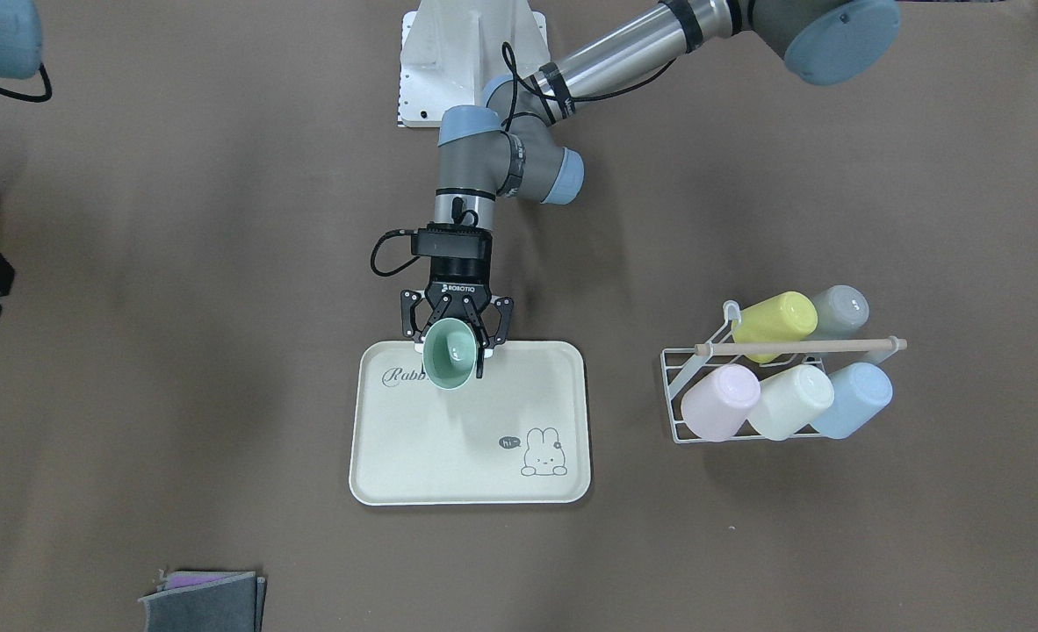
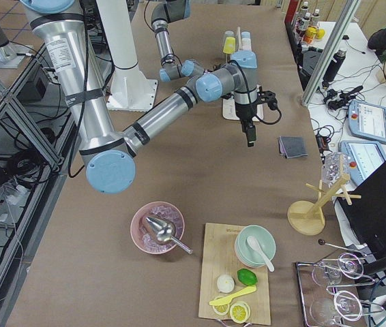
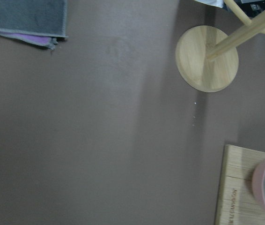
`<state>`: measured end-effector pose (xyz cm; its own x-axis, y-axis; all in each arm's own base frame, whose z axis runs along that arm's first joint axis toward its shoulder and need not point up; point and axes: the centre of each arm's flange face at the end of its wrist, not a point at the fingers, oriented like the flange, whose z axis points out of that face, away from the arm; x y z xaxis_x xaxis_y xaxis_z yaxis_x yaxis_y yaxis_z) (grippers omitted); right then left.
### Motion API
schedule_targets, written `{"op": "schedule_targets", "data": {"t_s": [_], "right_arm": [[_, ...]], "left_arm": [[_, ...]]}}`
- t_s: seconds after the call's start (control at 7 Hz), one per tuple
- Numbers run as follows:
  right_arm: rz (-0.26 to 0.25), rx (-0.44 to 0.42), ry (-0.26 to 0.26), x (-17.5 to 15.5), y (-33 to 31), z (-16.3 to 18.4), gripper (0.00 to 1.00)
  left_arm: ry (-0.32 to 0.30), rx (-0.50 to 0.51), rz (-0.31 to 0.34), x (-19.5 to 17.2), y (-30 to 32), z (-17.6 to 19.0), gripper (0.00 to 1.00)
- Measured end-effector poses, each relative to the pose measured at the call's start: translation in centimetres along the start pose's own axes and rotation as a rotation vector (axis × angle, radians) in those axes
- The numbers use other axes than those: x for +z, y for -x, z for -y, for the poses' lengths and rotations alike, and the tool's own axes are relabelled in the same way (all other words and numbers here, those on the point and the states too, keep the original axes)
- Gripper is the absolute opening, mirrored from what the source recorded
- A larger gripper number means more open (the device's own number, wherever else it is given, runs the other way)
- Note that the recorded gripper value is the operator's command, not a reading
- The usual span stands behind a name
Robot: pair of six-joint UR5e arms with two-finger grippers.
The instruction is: Pick up and place green cup on tray
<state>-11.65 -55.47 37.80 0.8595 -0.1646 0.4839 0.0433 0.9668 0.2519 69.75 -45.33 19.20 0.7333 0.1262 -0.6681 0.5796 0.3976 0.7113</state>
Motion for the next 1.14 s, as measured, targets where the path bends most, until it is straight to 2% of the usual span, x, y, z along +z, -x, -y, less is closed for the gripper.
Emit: {"op": "schedule_targets", "data": {"t_s": [0.29,0.57,0.86,1.0,1.14], "right_arm": [[-0.037,-0.07,0.027,0.2,-6.7,-0.6,1.0],[-0.052,-0.061,0.061,1.0,-12.7,-1.3,1.0],[-0.032,0.038,0.077,1.5,-19.1,-4.4,1.0],[0.0,0.104,0.089,2.1,-22.1,-7.1,1.0],[0.069,0.186,0.109,3.0,-25.0,-10.0,1.0]], "left_arm": [[-0.009,-0.016,0.008,1.1,0.8,0.7,0.12],[0.0,-0.02,0.025,3.7,2.5,2.0,0.12],[0.036,-0.011,0.04,6.6,4.0,3.0,0.12],[0.039,-0.02,0.04,7.1,3.9,3.2,0.12],[0.035,-0.042,0.04,7.3,3.5,2.8,0.12]]}}
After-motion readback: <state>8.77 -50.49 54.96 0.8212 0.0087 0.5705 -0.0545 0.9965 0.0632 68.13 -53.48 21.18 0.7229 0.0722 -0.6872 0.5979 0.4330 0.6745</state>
